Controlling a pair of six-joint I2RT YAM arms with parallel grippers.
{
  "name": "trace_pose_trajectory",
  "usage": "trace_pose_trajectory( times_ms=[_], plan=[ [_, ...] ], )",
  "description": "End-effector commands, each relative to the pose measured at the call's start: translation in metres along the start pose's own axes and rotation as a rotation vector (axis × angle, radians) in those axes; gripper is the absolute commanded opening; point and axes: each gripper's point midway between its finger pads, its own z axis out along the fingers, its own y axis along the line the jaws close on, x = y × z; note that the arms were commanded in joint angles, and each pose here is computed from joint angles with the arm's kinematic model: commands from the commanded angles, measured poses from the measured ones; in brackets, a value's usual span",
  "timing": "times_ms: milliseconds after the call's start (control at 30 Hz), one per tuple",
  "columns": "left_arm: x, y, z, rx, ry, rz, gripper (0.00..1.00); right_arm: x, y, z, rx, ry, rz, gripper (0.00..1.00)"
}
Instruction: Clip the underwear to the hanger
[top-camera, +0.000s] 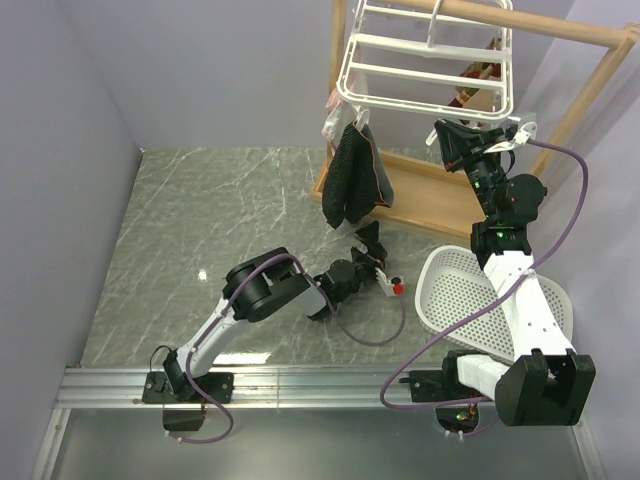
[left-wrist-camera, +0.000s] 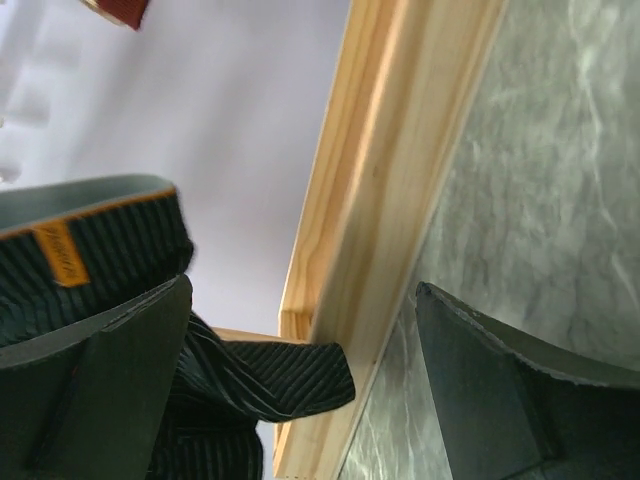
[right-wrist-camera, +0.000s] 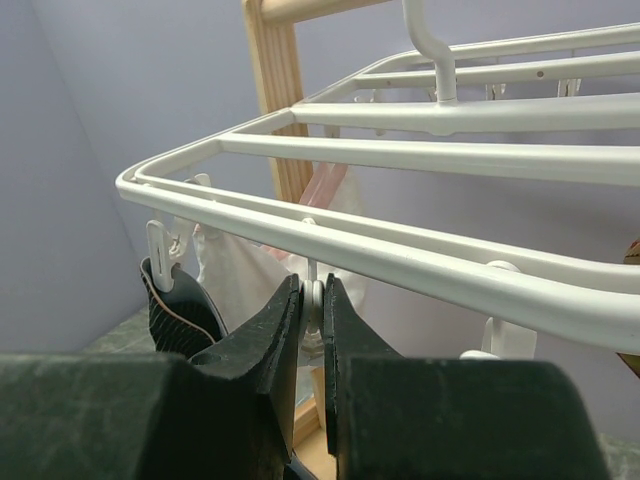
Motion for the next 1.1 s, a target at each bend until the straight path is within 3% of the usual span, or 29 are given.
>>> trace_pose_trajectory(
  times_ms=[0, 433, 667, 867, 1000, 1067],
  plan=[
    [-0.033, 0.164, -0.038, -0.595, -0.135, -0.182, 0.99, -0.023, 0.005, 0.006, -0.002, -0.056, -0.019, 0.0],
    [-0.017, 0.217, -0.028, -0.777, -0.061, -0.213, 0.99, -0.022, 0.004, 0.005, 0.0, -0.05, -0.022, 0.0],
    [0.013, 0.223, -0.011, -0.833, -0.033, -0.148, 0.99, -0.023, 0.004, 0.006, 0.002, -0.051, -0.026, 0.0],
    [0.015, 0.224, -0.005, -0.848, -0.049, -0.135, 0.99, -0.02, 0.002, 0.008, 0.001, -0.046, -0.017, 0.0],
    [0.016, 0.227, -0.005, -0.853, -0.055, -0.157, 0.79, -0.019, 0.002, 0.007, 0.002, -0.042, -0.02, 0.0],
    [0.016, 0.23, -0.008, -0.855, -0.059, -0.168, 0.62, -0.019, 0.002, 0.007, 0.004, -0.041, -0.02, 0.0]
  ],
)
